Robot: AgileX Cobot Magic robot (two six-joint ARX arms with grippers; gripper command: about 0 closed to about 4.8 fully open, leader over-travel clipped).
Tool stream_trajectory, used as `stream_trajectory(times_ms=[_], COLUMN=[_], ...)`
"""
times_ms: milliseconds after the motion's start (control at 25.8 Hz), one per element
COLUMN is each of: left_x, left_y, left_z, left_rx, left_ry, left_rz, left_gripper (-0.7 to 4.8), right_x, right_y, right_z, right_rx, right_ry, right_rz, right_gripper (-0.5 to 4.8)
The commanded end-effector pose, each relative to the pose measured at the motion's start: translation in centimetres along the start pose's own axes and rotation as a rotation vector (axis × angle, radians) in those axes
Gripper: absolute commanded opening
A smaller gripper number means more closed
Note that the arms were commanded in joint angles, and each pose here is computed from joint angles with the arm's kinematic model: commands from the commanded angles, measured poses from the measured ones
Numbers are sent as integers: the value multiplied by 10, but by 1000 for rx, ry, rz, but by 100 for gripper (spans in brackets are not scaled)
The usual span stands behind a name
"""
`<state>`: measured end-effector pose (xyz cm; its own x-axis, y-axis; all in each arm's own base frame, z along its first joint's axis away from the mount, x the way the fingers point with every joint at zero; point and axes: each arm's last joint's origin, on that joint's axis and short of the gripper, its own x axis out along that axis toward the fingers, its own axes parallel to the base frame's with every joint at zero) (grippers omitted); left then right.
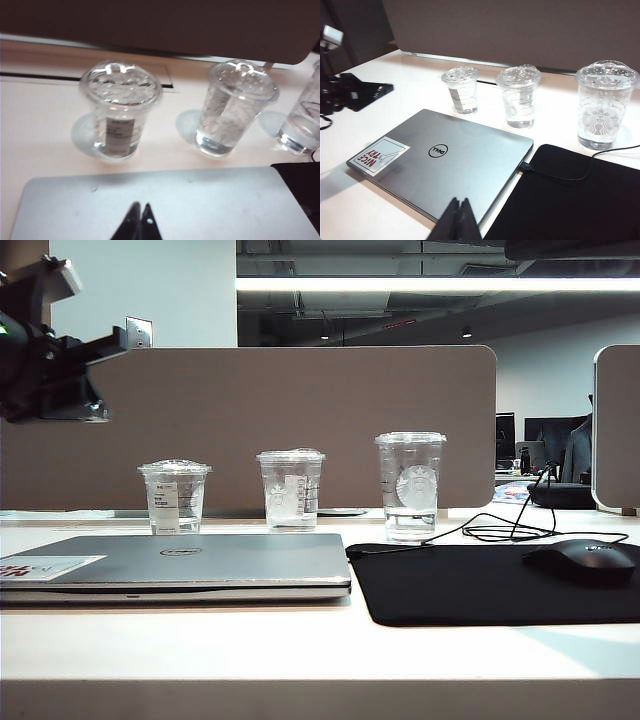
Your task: Pick up the coffee cup on the left and place it on the left side of the laptop.
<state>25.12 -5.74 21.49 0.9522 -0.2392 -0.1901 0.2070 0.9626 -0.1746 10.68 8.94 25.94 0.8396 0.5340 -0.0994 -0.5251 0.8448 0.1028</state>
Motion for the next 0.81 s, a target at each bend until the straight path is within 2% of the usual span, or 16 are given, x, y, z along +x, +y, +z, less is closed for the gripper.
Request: stream_trajectory(times_ms=[39,77,116,155,194,232,271,581,813], left_x=[10,13,20,24,31,37,45,92,135], left_y=[0,0,1,2,2,3,3,4,9], left_z=[4,2,-1,-3,-5,-6,-7,-9,-25], left_rx=[11,11,10,10,8,5,5,4,-3], left_ry=[-80,-81,-69,-58,-42,-31,-21,-8,-1], left_rz=[-18,-17,-7,-4,-2,-2,0,5,28], left_gripper=[32,81,213,278,383,465,479,479,479], right_x=[-1,-1,-1,-1,-1,-1,-1,-1,-1], right_y=[0,0,0,0,0,0,0,0,0], right_z=[3,3,3,3,3,4,3,3,3], right_rx=[6,7,7,7,7,7,7,7,7], right_ry=[-21,-21,-21,-21,-21,-22,-22,-18,-17], right_rz=[-5,-5,-4,-3,-2,-2,-3,0,4], right_gripper=[-5,-5,-5,-5,-5,-5,-5,-5,-5])
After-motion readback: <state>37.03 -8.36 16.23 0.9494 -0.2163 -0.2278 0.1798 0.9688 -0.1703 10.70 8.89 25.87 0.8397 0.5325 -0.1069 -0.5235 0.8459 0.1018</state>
